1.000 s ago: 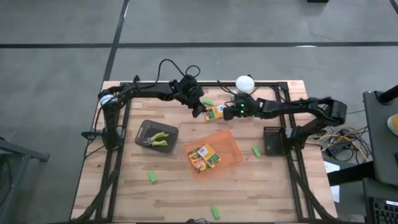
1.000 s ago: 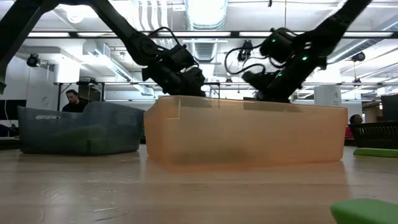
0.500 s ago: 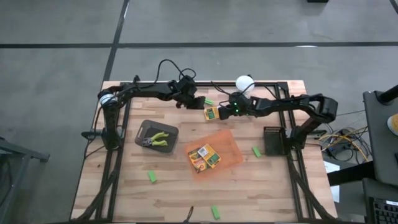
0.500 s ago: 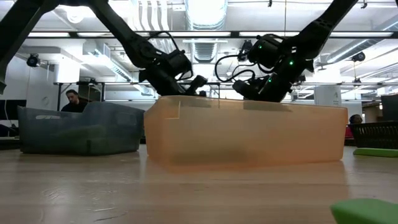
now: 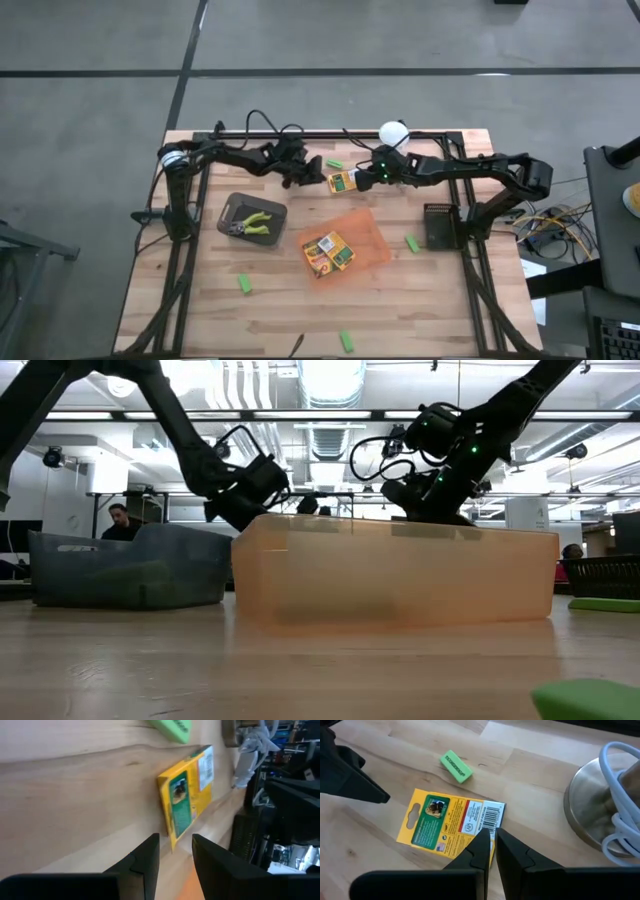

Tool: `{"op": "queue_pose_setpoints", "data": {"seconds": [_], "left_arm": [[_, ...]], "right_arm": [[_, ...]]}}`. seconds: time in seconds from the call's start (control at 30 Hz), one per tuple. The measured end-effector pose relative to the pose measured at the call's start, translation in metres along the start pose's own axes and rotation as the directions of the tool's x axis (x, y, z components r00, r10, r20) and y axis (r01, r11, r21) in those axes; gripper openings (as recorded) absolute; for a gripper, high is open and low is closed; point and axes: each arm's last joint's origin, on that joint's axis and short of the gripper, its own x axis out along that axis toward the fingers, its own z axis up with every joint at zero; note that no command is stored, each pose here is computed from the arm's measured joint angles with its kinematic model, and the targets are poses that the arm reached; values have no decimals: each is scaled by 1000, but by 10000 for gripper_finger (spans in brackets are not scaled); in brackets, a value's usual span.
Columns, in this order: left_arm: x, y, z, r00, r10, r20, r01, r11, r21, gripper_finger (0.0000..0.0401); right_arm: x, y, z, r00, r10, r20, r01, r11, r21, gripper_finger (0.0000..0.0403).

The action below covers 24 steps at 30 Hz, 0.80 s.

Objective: Pick & Place School Supplies
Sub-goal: Put the crayon box into the orange bin

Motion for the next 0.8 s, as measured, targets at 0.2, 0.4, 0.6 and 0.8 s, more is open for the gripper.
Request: {"op": "queue_pose_setpoints", "data": {"seconds": [0.2, 0.4, 0.6, 0.8], "left_arm": [[0, 2, -1, 1000, -4, 13, 4, 1000, 25, 119], [11, 9, 4, 999, -35, 28, 35, 999, 21, 119], [16, 11, 7, 999, -33, 11, 33, 999, -2, 119], [17, 8, 10, 1000, -16, 13, 16, 999, -28, 119]], "right_arm": [[0, 0, 0, 1000, 0, -1, 0, 1000, 0, 26], [0, 0, 0, 1000, 3, -3, -3, 1000, 1, 26], [0, 0, 0, 1000, 7, -5, -7, 1000, 1, 26], [0, 0, 0, 1000, 7, -7, -7, 1000, 1, 27]]}}
